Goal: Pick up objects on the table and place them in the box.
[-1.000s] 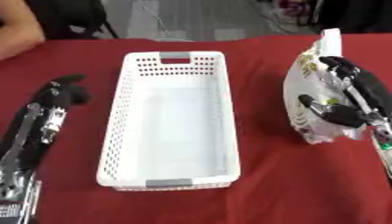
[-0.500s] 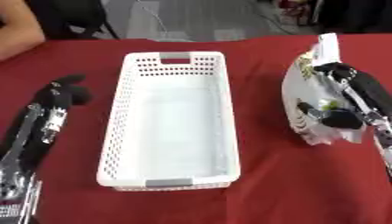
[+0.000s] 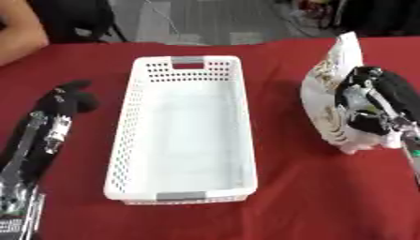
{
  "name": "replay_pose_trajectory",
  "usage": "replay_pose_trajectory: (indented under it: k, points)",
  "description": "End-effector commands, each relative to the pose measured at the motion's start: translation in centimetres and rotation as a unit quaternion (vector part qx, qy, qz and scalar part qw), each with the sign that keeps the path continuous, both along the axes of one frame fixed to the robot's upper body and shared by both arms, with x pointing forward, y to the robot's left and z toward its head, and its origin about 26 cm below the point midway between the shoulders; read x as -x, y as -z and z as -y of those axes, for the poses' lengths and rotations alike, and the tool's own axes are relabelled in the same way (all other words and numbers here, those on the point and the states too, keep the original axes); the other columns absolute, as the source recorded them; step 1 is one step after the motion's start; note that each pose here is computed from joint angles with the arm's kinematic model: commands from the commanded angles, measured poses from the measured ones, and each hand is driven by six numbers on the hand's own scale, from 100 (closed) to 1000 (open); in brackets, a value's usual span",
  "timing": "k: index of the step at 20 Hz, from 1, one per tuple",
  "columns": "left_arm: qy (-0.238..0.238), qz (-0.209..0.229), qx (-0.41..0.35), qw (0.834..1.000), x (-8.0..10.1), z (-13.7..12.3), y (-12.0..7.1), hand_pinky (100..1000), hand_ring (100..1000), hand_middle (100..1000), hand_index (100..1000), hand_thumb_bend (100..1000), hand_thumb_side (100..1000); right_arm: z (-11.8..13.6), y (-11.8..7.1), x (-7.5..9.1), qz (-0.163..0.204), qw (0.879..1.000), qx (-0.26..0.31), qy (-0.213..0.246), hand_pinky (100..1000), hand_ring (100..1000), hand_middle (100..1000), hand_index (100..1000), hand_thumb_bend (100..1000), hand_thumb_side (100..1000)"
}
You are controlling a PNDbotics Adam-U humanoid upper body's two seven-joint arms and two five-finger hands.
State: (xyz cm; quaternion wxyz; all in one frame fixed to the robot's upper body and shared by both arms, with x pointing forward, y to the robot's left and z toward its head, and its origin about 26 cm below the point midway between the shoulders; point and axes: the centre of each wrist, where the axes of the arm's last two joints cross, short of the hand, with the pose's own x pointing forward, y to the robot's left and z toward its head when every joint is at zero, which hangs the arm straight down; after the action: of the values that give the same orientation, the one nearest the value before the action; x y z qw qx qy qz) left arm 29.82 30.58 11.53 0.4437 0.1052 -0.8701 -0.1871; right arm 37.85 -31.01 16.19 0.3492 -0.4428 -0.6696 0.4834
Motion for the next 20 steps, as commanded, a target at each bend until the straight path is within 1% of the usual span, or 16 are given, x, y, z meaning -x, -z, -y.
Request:
replay_pose_trajectory:
  k: [1, 2, 3, 4, 8, 14, 15, 16, 17, 18, 19, 20]
  points:
    - [0.004, 0.011, -0.006, 1.000, 0.00, 0.00, -0.66, 736, 656, 855, 738, 100, 848, 0.37, -0.73, 0.24, 0.034, 0.999, -0.015, -0.001, 100, 100, 100, 210, 100, 216]
    - [0.004, 0.010, -0.006, 1.000, 0.00, 0.00, -0.65, 736, 656, 855, 738, 100, 848, 0.35, -0.72, 0.26, 0.041, 0.999, -0.024, -0.002, 100, 100, 100, 210, 100, 216]
    - [0.005, 0.010, -0.006, 1.000, 0.00, 0.00, -0.65, 736, 656, 855, 738, 100, 849, 0.35, -0.68, 0.26, 0.045, 0.999, -0.030, -0.002, 100, 100, 100, 200, 100, 197]
    - [0.005, 0.010, -0.006, 1.000, -0.01, 0.00, -0.64, 736, 656, 855, 738, 100, 848, 0.35, -0.66, 0.26, 0.049, 0.998, -0.035, -0.002, 100, 100, 100, 192, 100, 152]
    - [0.005, 0.010, -0.006, 1.000, -0.01, 0.02, -0.64, 736, 657, 856, 738, 100, 848, 0.35, -0.66, 0.27, 0.057, 0.997, -0.048, -0.002, 100, 100, 100, 189, 100, 121]
    - [0.006, 0.010, -0.007, 1.000, -0.02, 0.03, -0.66, 736, 657, 856, 738, 100, 848, 0.34, -0.71, 0.33, 0.065, 0.996, -0.057, -0.004, 100, 100, 100, 188, 100, 120]
    - [0.006, 0.010, -0.007, 1.000, -0.02, 0.02, -0.66, 736, 657, 856, 737, 100, 849, 0.35, -0.75, 0.35, 0.066, 0.996, -0.058, -0.004, 100, 100, 100, 193, 100, 129]
    - [0.006, 0.010, -0.007, 1.000, -0.02, 0.02, -0.65, 736, 657, 856, 737, 100, 849, 0.37, -0.91, 0.40, 0.073, 0.996, -0.060, -0.004, 100, 100, 100, 220, 100, 171]
    - [0.006, 0.010, -0.007, 1.000, -0.02, 0.01, -0.64, 736, 657, 856, 737, 100, 849, 0.37, -1.09, 0.48, 0.084, 0.995, -0.062, -0.003, 100, 100, 100, 210, 100, 164]
    - [0.006, 0.010, -0.007, 1.000, -0.02, 0.02, -0.64, 737, 657, 856, 737, 100, 849, 0.35, -1.27, 0.59, 0.098, 0.993, -0.060, -0.003, 100, 210, 280, 432, 100, 357]
    - [0.006, 0.010, -0.007, 1.000, -0.02, 0.02, -0.64, 737, 657, 856, 737, 100, 849, 0.32, -1.30, 0.67, 0.106, 0.993, -0.054, -0.003, 100, 364, 428, 603, 105, 582]
    - [0.006, 0.010, -0.007, 1.000, -0.02, 0.02, -0.64, 737, 657, 856, 737, 100, 849, 0.35, -1.23, 0.71, 0.108, 0.993, -0.045, -0.002, 297, 569, 611, 773, 427, 769]
